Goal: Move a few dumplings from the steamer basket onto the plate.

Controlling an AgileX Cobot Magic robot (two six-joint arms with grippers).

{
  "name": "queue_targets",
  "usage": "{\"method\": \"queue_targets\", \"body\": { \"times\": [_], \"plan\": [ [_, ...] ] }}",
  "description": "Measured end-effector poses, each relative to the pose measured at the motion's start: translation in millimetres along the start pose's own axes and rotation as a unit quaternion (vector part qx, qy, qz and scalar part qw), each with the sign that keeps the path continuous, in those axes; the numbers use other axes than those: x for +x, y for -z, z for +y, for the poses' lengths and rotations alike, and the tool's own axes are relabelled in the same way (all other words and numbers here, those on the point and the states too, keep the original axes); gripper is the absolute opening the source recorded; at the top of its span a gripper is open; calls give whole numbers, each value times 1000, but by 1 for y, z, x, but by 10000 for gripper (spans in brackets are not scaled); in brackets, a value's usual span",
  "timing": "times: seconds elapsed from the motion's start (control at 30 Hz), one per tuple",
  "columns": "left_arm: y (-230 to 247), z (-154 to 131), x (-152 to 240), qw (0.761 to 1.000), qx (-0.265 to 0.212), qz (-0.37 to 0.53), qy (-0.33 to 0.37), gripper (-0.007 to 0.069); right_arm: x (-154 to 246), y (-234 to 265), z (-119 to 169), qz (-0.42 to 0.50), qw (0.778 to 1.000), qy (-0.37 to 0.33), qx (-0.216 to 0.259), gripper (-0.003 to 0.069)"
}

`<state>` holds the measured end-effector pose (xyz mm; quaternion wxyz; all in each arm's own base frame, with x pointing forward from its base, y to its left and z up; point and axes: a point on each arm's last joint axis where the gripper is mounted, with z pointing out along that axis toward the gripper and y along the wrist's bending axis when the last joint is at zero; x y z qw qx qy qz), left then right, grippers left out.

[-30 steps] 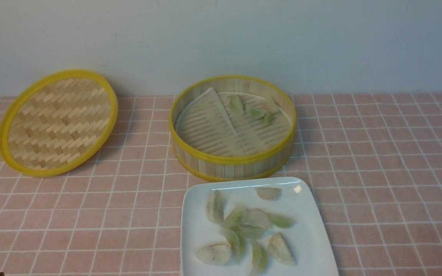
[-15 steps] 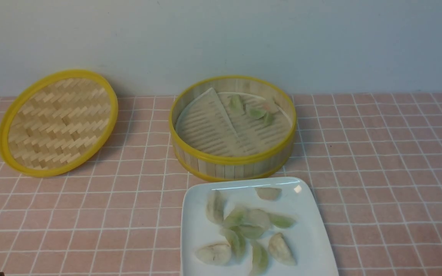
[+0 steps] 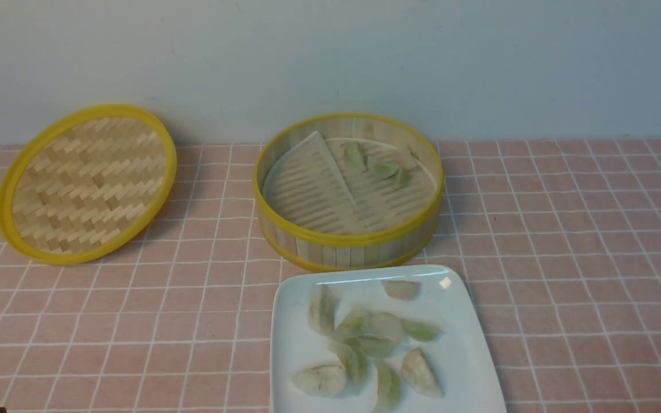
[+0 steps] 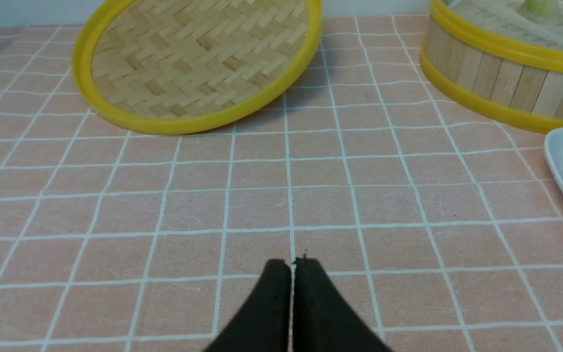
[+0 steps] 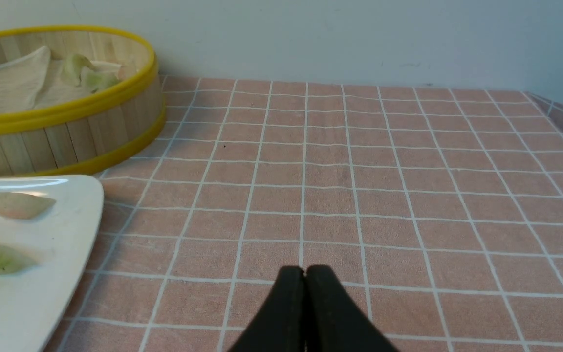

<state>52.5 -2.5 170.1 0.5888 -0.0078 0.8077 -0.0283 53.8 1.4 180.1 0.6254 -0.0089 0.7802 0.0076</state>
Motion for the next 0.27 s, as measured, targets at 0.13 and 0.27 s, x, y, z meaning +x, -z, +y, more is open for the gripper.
{"method": "queue_targets", "body": {
  "times": [0.13, 0.27],
  "plan": [
    [0, 0, 0, 1000, 0, 0, 0, -6, 0, 0, 0, 0, 1000, 0, 0, -15],
    [0, 0, 0, 1000, 0, 0, 0, -6, 0, 0, 0, 0, 1000, 3, 0, -15]
  ]
}}
